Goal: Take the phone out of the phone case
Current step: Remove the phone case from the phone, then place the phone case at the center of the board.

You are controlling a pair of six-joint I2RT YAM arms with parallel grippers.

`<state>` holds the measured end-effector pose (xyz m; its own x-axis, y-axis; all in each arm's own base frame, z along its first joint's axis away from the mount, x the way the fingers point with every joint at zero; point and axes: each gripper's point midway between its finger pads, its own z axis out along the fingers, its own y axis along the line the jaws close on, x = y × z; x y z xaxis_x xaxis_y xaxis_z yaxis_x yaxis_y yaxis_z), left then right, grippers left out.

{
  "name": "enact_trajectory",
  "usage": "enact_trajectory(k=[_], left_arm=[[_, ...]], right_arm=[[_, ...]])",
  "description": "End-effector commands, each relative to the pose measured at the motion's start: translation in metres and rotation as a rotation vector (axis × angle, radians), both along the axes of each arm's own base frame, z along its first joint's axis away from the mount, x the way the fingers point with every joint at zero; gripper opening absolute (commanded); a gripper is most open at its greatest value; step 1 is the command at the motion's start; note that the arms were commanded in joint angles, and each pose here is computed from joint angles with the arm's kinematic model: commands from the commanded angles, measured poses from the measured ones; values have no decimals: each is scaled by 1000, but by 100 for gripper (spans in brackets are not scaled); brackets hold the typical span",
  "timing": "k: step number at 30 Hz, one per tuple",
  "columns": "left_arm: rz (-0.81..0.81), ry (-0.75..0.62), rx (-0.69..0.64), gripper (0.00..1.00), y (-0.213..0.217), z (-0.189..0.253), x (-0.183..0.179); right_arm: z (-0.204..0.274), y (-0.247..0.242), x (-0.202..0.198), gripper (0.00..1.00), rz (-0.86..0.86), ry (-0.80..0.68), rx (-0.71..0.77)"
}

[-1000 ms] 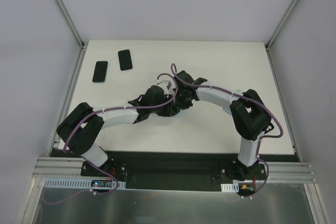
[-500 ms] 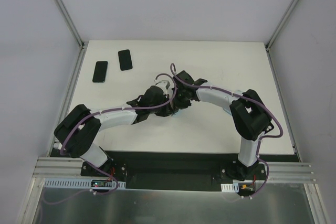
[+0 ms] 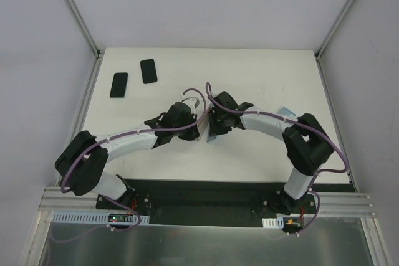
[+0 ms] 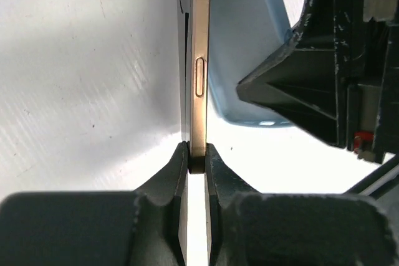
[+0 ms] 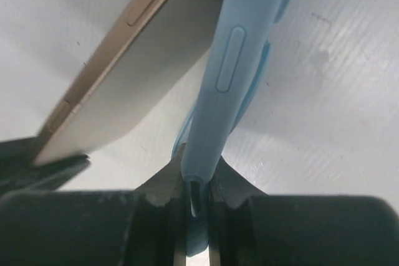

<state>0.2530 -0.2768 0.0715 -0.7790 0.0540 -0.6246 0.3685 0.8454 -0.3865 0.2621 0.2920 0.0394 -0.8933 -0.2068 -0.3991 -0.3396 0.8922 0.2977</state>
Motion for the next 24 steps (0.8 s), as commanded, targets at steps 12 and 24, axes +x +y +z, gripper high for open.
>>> enact_trajectory(k=[12, 24], left_arm=[[46, -246, -115, 0, 16, 112, 25], [68, -294, -110, 0, 46, 136, 10]], right_arm=[[4, -74, -83, 1, 103, 191, -77], [46, -99, -19, 1, -181, 59, 92]])
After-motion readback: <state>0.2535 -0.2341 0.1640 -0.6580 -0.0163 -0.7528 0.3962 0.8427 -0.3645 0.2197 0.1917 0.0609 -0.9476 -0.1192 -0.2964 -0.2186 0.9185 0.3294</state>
